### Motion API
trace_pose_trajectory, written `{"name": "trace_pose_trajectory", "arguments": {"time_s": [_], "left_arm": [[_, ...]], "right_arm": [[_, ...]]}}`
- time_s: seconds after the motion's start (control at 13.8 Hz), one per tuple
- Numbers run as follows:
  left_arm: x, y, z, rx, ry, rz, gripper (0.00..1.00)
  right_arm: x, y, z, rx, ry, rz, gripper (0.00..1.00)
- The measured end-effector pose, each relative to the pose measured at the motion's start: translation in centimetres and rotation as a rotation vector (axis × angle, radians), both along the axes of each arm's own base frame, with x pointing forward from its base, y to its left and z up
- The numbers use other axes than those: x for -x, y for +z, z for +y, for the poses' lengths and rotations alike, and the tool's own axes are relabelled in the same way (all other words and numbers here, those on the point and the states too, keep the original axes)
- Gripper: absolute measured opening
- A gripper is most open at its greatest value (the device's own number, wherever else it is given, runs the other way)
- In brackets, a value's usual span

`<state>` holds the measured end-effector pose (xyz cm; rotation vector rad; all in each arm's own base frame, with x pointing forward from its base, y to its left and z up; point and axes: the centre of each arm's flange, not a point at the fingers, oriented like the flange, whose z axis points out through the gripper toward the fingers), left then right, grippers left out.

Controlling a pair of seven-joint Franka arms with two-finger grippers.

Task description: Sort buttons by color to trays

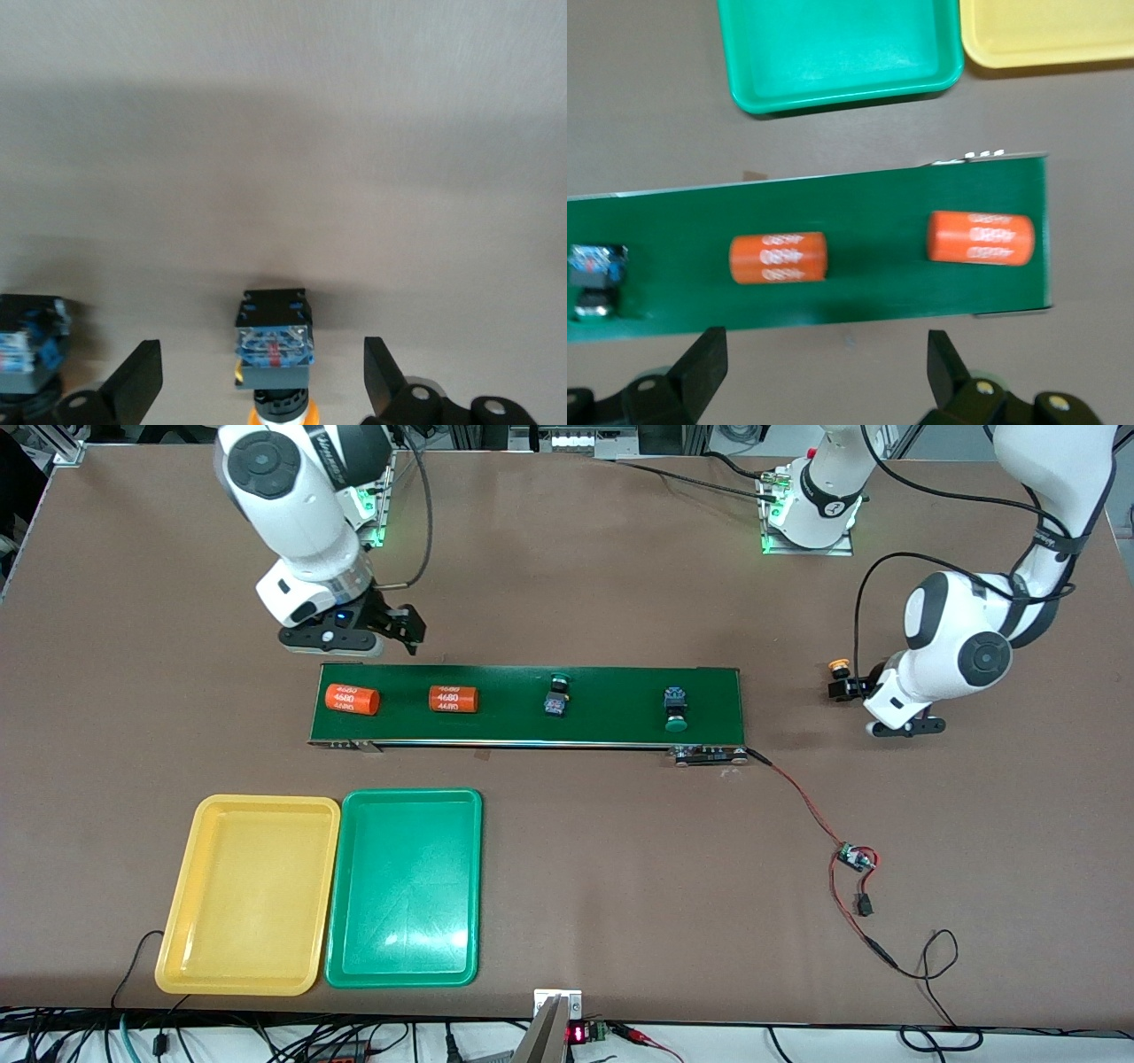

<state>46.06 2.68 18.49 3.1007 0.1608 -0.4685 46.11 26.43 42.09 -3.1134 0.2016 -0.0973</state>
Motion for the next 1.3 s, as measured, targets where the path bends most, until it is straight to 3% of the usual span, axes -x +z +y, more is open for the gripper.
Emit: {"name": "trace_pose_trajectory", "arguments": {"time_s": [0.36,0.72,0.94,1.3], "left_arm": [[1.2,-1.3,-0.3,0.009,-0.003,0.030,0.96],[1.6,-1.9,-0.5,0.017,-0.013,0.059,0.41],[-0.1,-0.3,-0.7,0.009,-0.023,0.026,0.41],[-7.3,8.8,-6.4,-0.033,-0.118,-0.129,0.41]], "right_arm": [[-0.3,-3.1,2.3,-0.003,-0.053,0.008,1.00],[-0.8,-4.5,3.9,-0.001,-0.151,0.024,1.00],[-0.8,-4.9,4.9,-0.001,-0.191,0.028,1.00],[-0.2,-5.2,7.2,0.001,-0.125,0.021,1.00]]}}
